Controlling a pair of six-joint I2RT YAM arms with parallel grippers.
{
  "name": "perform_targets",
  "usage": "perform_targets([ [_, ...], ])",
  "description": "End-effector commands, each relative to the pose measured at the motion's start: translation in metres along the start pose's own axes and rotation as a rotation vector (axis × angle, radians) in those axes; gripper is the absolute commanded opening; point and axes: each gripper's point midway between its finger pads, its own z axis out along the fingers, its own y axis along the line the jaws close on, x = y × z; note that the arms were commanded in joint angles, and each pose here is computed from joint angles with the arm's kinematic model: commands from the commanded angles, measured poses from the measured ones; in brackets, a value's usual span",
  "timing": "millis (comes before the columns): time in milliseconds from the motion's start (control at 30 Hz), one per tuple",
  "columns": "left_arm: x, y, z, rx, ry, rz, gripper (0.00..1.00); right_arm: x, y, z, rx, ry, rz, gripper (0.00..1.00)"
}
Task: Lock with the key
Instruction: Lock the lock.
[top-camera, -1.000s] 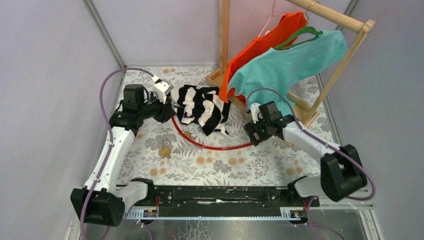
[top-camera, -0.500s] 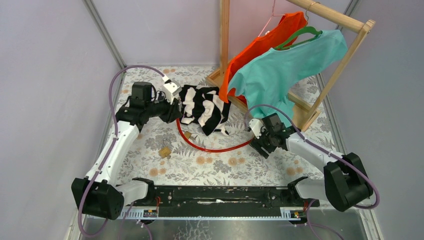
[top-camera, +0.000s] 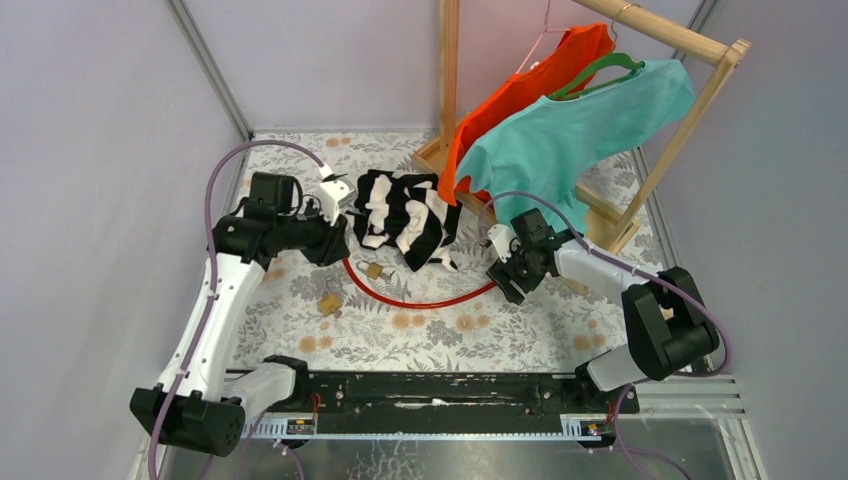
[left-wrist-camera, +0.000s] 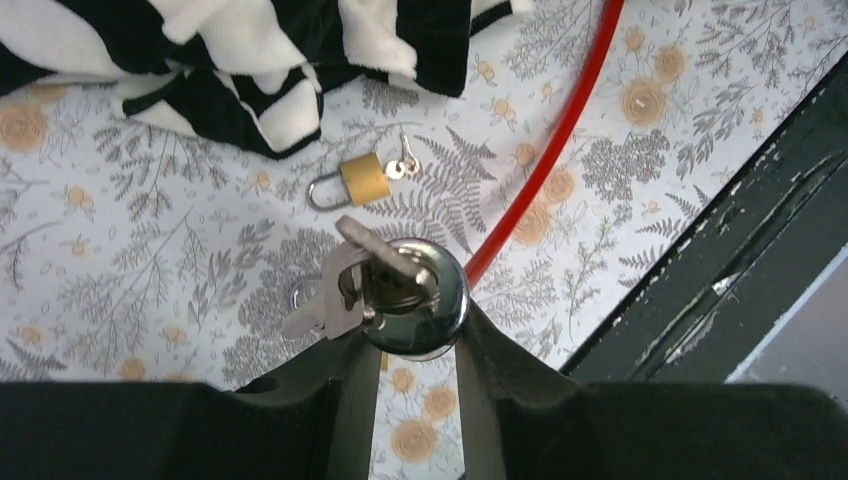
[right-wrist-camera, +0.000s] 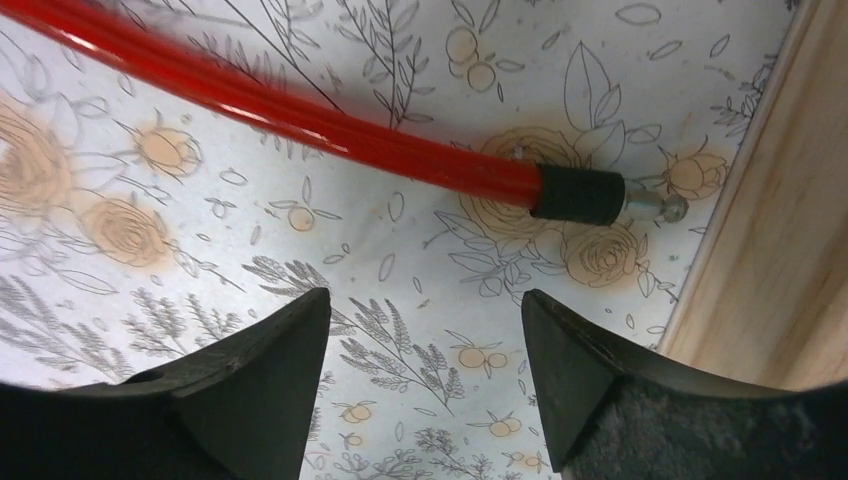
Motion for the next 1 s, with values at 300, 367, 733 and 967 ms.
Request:
perform_targets([
  [300,0.024,-0.012,-0.056,-0.138,0.110,0.032,0.00,-0.057,0.022,-0.002,-0.157,-0.049,0.310,0.78],
  [367,0.024,-0.012,-0.062,-0.156,0.117,0.038,0.00,-0.056,0.018,0.001,-0.130,-0.049,0.327,0.78],
  [733,0.018,-0.015,-0.057,-0.114,0.110,0.024,0.00,-0.067,0.018,0.010,-0.107,-0.087,0.441,0.77],
  [967,0.011,-0.017,-0.049,-0.079,0.074,0.025,0.00,-0.067,0.023,0.022,-0.051,-0.053,0.424,0.74],
])
